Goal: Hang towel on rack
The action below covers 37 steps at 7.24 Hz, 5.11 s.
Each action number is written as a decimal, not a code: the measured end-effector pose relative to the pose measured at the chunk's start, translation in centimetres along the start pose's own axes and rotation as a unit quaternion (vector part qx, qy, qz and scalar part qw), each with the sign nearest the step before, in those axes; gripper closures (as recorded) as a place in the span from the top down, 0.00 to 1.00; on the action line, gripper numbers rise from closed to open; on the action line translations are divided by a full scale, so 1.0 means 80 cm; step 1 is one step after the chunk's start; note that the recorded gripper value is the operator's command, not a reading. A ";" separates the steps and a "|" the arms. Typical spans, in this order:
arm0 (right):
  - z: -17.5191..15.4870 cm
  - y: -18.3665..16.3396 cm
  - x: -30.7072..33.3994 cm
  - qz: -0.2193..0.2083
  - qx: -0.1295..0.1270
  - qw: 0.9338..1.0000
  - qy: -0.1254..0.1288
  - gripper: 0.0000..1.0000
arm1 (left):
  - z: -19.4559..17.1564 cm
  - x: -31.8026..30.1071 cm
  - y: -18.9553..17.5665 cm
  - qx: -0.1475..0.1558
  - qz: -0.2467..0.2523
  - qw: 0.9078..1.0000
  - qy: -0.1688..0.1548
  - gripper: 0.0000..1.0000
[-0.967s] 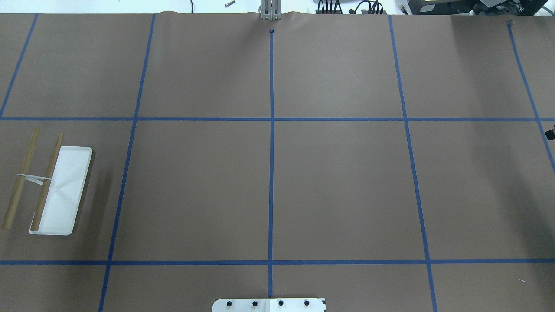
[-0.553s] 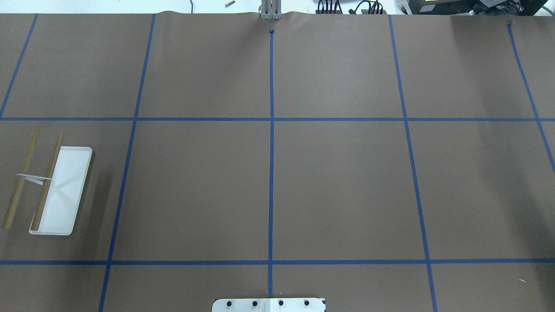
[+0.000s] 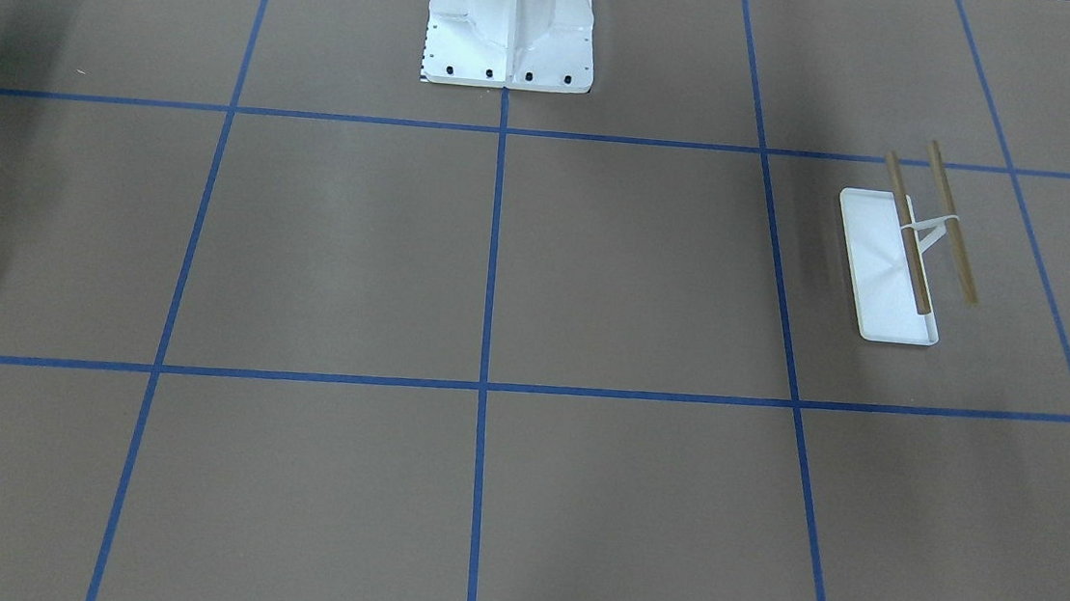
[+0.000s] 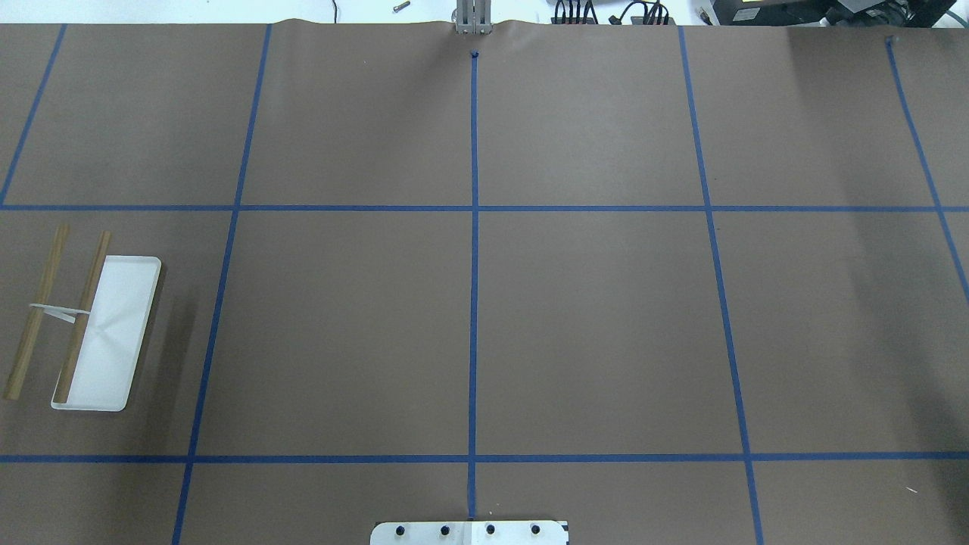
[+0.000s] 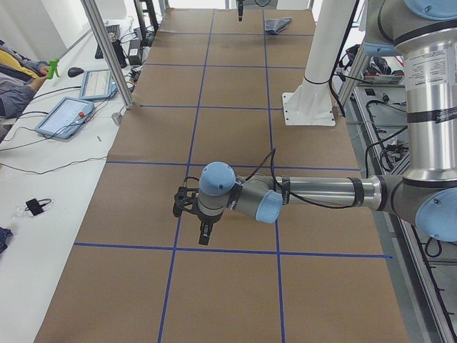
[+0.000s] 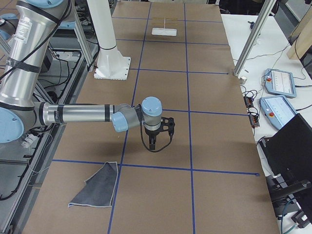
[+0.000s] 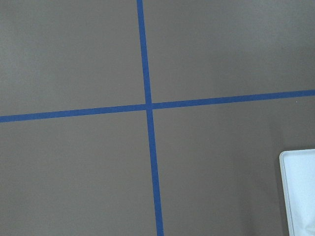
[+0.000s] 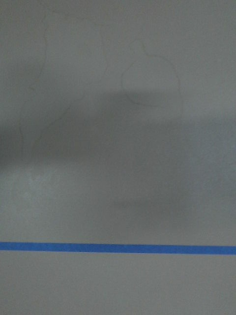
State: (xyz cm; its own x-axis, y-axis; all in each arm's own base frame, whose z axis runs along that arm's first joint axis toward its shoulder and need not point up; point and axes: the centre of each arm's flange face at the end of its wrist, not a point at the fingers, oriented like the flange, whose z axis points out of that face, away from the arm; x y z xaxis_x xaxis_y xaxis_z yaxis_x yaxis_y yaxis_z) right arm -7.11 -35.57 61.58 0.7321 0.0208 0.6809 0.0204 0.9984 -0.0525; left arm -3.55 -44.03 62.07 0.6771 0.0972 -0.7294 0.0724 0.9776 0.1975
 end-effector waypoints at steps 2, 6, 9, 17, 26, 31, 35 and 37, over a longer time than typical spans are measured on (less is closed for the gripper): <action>0.043 0.038 0.002 -0.011 -0.039 0.998 0.048 0.93 | -0.002 0.002 -0.001 0.005 0.005 1.000 0.001 0.98; 0.084 0.090 0.042 -0.039 -0.101 0.991 0.079 0.97 | -0.004 0.004 -0.003 0.013 0.013 1.000 0.002 0.98; 0.116 0.108 0.043 -0.051 -0.144 0.985 0.086 0.68 | -0.007 0.008 -0.004 0.016 0.016 1.000 0.003 0.98; 0.156 0.134 0.064 -0.057 -0.194 0.973 0.110 0.24 | -0.014 0.017 -0.014 0.025 0.023 0.999 0.003 0.98; 0.038 0.080 0.020 -0.001 -0.099 0.992 0.083 0.00 | -0.017 0.021 -0.019 0.028 0.017 0.999 0.005 0.98; -0.181 -0.134 -0.299 0.042 -0.042 0.994 0.097 0.00 | -0.050 0.099 -0.095 0.047 -0.037 0.995 0.073 0.98; -0.228 -0.182 -0.561 0.157 0.008 0.986 0.053 0.00 | -0.064 0.266 -0.196 0.028 -0.152 0.978 0.138 0.98; -0.259 -0.222 -0.657 0.220 0.034 0.975 0.009 0.00 | -0.071 0.365 -0.230 0.006 -0.233 0.958 0.167 0.98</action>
State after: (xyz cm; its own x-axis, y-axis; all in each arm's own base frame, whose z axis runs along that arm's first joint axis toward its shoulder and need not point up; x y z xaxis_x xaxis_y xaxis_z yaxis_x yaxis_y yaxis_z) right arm -31.87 -55.50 11.57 0.6720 0.4473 0.5902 -0.3434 0.8943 -0.2868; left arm 10.71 -58.08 33.40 0.2975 -0.2928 -0.9087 0.3191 0.9276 -0.1944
